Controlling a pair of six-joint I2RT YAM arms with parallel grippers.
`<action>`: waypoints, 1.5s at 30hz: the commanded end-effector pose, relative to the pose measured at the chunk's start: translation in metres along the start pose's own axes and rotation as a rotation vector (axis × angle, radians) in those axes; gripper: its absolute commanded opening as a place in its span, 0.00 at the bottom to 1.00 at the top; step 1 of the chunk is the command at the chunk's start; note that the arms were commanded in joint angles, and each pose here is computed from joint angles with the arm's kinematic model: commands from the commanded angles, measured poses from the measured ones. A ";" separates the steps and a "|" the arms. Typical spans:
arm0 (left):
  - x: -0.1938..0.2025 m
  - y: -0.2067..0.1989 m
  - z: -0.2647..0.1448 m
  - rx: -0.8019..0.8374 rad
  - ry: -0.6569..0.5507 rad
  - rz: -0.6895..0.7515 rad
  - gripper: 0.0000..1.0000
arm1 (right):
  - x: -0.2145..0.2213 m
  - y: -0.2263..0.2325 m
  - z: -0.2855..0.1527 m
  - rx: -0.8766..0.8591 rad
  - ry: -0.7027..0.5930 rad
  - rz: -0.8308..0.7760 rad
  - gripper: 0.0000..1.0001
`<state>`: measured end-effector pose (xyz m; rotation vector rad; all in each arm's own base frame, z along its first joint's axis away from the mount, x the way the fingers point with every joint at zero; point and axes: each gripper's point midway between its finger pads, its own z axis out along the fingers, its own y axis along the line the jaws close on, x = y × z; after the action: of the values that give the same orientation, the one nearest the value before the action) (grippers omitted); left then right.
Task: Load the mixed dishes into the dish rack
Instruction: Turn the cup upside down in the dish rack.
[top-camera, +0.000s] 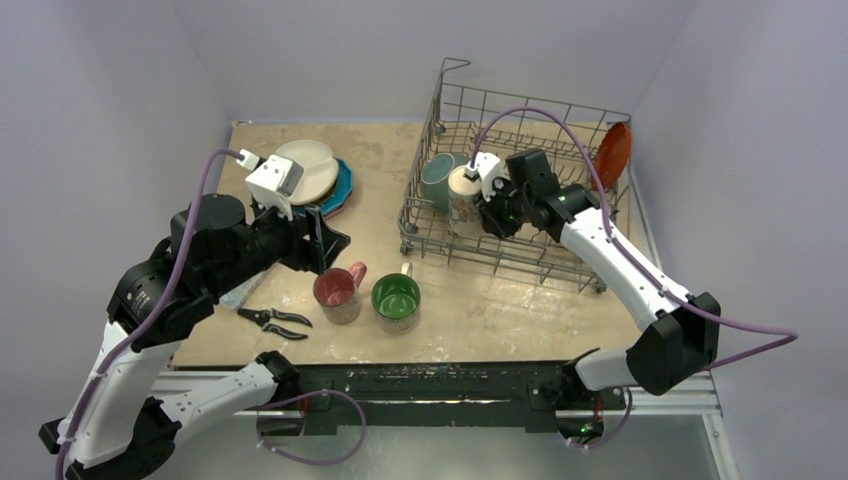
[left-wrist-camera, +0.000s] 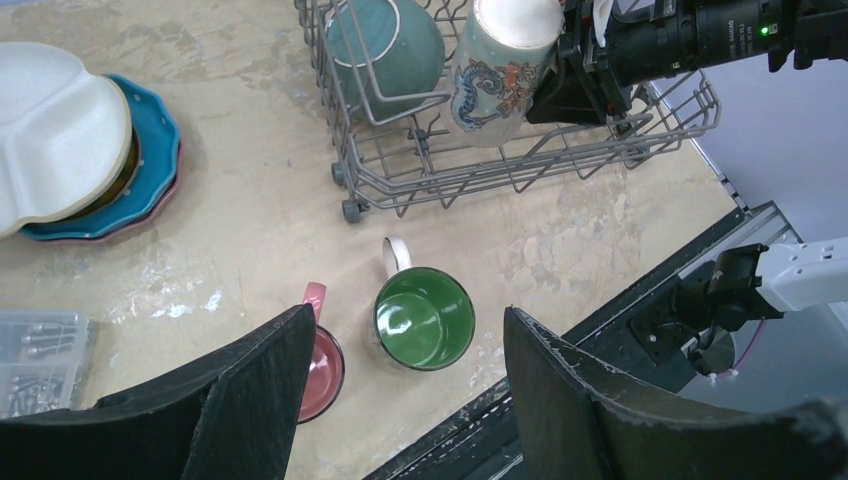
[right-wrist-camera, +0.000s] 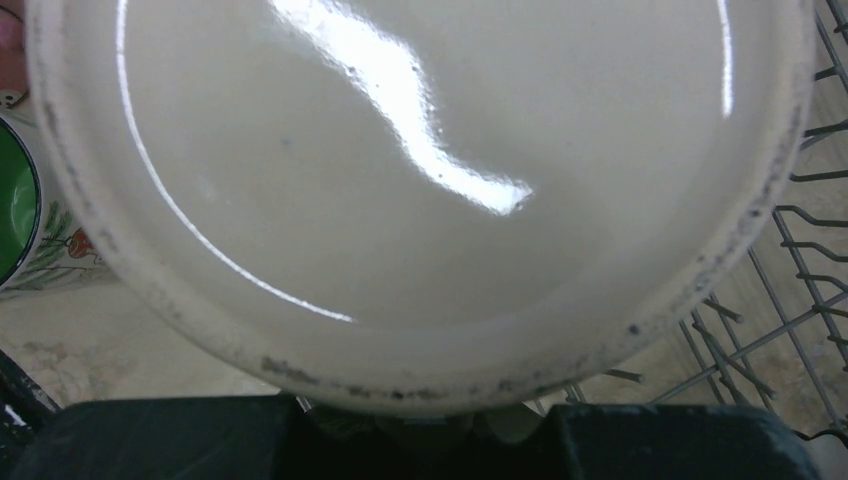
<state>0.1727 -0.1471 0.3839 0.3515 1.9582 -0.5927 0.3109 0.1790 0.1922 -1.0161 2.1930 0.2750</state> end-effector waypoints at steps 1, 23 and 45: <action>-0.003 0.000 0.001 0.003 -0.016 0.019 0.68 | -0.027 0.001 -0.008 -0.017 -0.120 -0.054 0.00; -0.004 0.015 0.001 -0.079 -0.018 0.045 0.68 | 0.007 0.000 0.030 -0.126 -0.004 -0.138 0.00; -0.009 0.009 0.003 -0.054 -0.021 0.043 0.68 | 0.022 -0.021 0.036 -0.161 0.086 -0.267 0.00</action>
<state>0.1831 -0.1392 0.3778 0.3382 1.9729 -0.5008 0.3135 0.1531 0.1172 -1.3913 2.2855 0.2889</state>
